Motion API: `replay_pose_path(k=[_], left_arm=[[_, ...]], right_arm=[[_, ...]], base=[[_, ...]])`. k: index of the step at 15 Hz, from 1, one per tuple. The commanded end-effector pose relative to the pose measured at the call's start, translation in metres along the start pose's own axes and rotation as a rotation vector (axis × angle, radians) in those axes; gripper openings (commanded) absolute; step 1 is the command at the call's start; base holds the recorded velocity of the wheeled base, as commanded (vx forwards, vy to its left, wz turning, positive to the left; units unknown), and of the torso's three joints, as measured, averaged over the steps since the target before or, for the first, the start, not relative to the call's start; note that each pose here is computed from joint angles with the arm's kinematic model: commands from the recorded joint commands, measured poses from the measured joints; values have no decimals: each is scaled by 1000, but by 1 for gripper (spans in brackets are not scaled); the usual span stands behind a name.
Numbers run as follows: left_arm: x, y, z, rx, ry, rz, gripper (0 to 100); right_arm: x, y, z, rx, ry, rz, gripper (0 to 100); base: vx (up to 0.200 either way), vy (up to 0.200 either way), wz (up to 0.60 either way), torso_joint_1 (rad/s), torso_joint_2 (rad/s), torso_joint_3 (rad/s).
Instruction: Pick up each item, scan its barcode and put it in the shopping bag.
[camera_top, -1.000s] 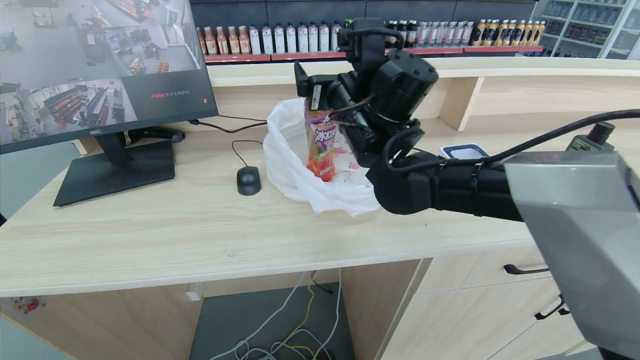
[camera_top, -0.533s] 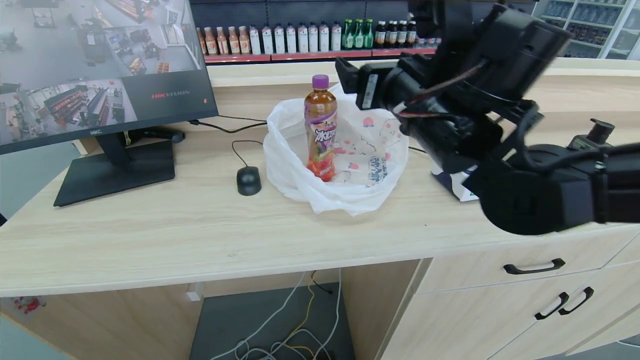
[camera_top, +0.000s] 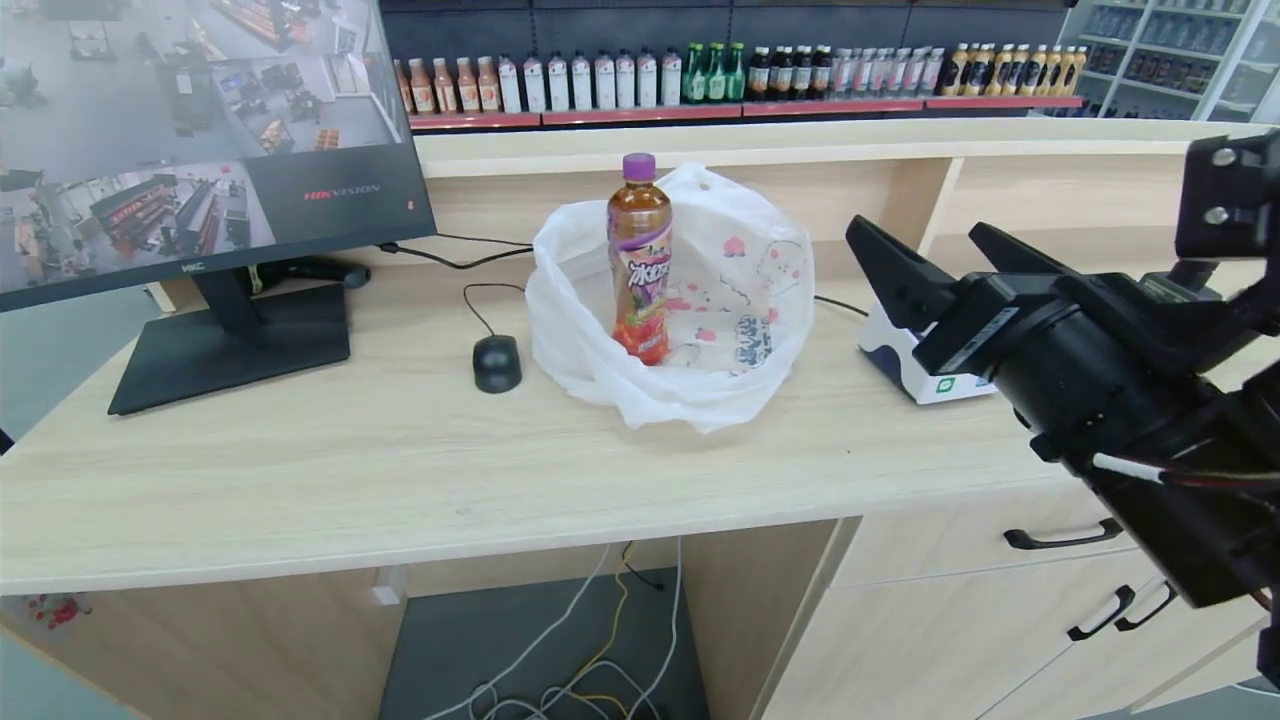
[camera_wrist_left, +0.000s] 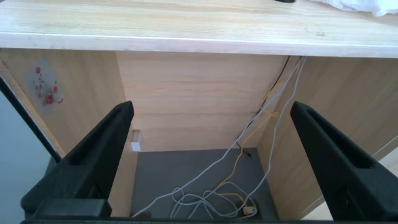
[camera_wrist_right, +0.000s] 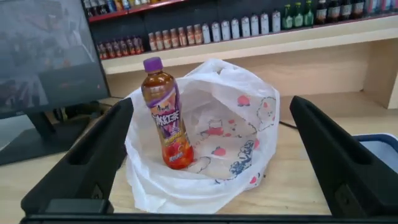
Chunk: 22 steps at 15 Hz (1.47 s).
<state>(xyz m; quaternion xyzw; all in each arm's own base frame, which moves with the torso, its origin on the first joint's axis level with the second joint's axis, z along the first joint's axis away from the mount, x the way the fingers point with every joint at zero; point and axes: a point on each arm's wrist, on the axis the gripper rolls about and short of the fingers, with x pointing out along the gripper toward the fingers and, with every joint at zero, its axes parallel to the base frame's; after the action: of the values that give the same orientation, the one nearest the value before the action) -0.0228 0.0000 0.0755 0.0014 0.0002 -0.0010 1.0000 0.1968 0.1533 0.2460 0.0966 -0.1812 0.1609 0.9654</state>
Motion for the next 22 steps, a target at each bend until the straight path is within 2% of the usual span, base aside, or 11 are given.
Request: replay_pose_path(k=[1, 5, 19, 22], left_arm=[[0, 0, 0, 0, 0, 0, 100], [0, 0, 0, -1, 0, 0, 100], [0, 0, 0, -4, 1, 2, 100], [0, 0, 0, -4, 1, 2, 100]], right_arm=[[-4, -1, -12, -7, 21, 4, 100], [-14, -2, -14, 7, -3, 35, 100], [-26, -8, -25, -10, 35, 50, 100], [-26, -8, -25, -11, 38, 53, 100]], base=[[0, -200, 0, -7, -7, 7], [0, -200, 0, 11, 2, 1], [0, -200, 0, 0, 2, 2], [0, -200, 600, 5, 4, 4]])
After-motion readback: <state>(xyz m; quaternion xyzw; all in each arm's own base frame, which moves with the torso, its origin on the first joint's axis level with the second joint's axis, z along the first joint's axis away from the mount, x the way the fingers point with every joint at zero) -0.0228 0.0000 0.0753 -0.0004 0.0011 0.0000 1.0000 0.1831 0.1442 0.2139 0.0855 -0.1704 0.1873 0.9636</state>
